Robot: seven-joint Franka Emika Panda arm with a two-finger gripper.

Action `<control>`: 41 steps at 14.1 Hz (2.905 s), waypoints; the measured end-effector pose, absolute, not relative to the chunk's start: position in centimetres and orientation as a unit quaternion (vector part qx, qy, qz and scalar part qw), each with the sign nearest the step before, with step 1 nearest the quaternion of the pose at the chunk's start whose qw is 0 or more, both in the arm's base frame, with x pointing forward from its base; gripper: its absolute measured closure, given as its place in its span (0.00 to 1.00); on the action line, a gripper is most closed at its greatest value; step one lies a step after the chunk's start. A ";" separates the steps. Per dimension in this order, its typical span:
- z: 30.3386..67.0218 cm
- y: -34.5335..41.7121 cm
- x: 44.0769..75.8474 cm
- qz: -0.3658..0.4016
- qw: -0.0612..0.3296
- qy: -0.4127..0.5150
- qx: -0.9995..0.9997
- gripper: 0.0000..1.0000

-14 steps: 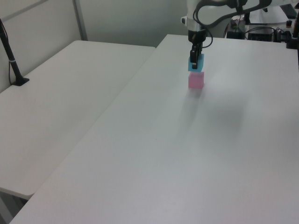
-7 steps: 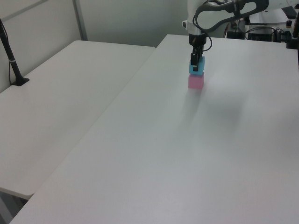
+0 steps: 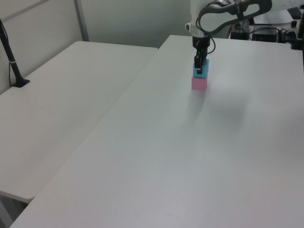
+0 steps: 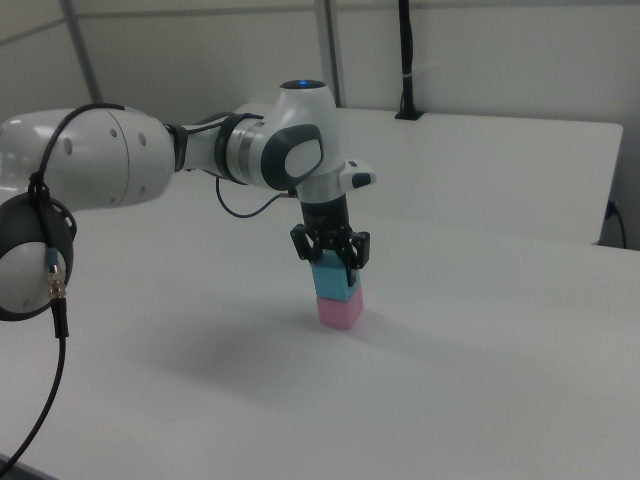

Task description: Put blue cube on pink cube

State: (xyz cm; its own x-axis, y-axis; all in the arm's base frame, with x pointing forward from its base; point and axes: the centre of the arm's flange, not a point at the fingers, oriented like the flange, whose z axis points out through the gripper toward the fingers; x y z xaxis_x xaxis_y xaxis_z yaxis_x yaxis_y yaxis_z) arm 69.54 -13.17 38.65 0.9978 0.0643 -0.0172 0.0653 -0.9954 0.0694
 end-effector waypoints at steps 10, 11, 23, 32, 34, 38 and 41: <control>38.3 -13.1 70.0 0.007 0.041 0.035 0.999 0.00; 38.2 -13.1 69.9 0.005 0.040 0.036 0.999 0.00; 47.7 -14.3 66.5 0.002 0.042 0.033 0.999 0.00; 58.7 -6.5 61.7 0.006 0.037 0.003 0.999 0.00; 59.8 -3.0 61.0 0.004 0.036 -0.017 0.999 0.00; 61.6 0.5 58.9 -0.016 0.036 -0.020 0.999 0.00; 63.4 0.8 57.2 -0.019 0.035 -0.018 0.999 0.00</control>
State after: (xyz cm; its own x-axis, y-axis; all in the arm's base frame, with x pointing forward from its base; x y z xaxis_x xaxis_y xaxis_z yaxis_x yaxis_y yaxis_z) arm 57.25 0.84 63.35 0.9986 -0.0376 -0.0365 -0.0349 -0.9969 0.0708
